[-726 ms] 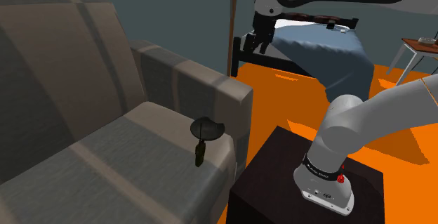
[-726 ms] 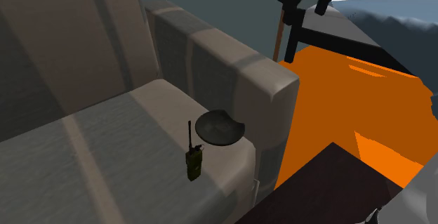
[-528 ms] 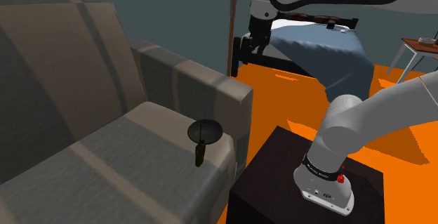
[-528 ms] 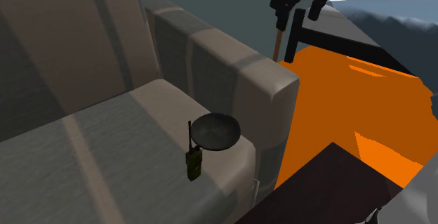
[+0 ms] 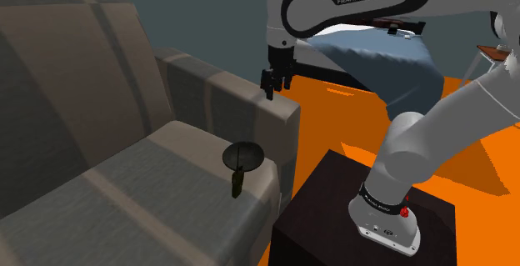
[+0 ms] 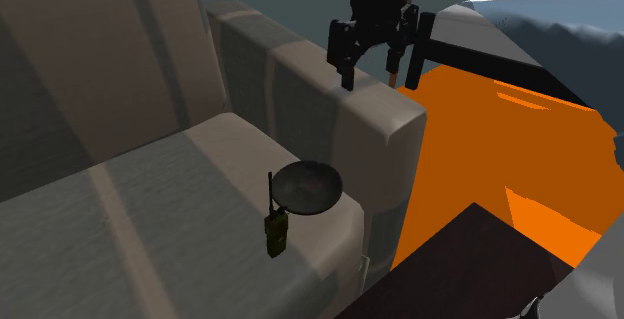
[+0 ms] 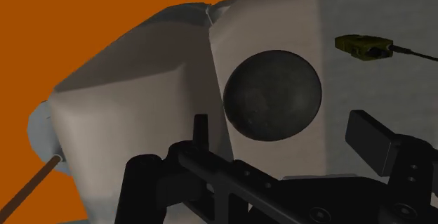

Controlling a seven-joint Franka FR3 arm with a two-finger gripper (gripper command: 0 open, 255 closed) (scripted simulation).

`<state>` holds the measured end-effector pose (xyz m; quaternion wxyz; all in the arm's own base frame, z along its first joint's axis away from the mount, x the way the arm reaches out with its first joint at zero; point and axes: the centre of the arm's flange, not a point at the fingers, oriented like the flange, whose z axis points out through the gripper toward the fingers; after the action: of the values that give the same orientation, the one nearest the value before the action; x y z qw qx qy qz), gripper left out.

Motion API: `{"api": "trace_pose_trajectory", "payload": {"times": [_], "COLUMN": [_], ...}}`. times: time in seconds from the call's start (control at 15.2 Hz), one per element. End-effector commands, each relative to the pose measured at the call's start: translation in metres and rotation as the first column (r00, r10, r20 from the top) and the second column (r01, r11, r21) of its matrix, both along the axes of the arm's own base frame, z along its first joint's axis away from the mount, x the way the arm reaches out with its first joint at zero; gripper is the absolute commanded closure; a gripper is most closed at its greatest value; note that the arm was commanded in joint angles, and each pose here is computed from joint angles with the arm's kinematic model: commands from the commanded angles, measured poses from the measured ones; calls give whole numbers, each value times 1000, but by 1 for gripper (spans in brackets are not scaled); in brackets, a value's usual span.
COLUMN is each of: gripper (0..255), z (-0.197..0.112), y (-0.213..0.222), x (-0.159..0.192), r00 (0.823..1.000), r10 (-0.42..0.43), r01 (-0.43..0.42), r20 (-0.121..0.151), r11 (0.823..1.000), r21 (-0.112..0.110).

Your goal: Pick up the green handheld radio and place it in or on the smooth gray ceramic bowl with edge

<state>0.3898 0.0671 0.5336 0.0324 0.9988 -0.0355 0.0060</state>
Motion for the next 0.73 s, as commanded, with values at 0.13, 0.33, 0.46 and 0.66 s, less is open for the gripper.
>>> {"api": "trace_pose_trajectory", "payload": {"times": [0.13,0.33,0.46,0.66], "gripper": [0,0,0,0], "z": [-41,-70,-90,-120], "y": [31,56,72,98], "x": [21,36,45,57], "r00": [998,993,988,979], "r10": [17,30,40,54], "r01": [-16,-27,-34,-45], "r20": [-66,-115,-147,-195], "r11": [1000,999,999,998], "r21": [16,28,37,50]}}
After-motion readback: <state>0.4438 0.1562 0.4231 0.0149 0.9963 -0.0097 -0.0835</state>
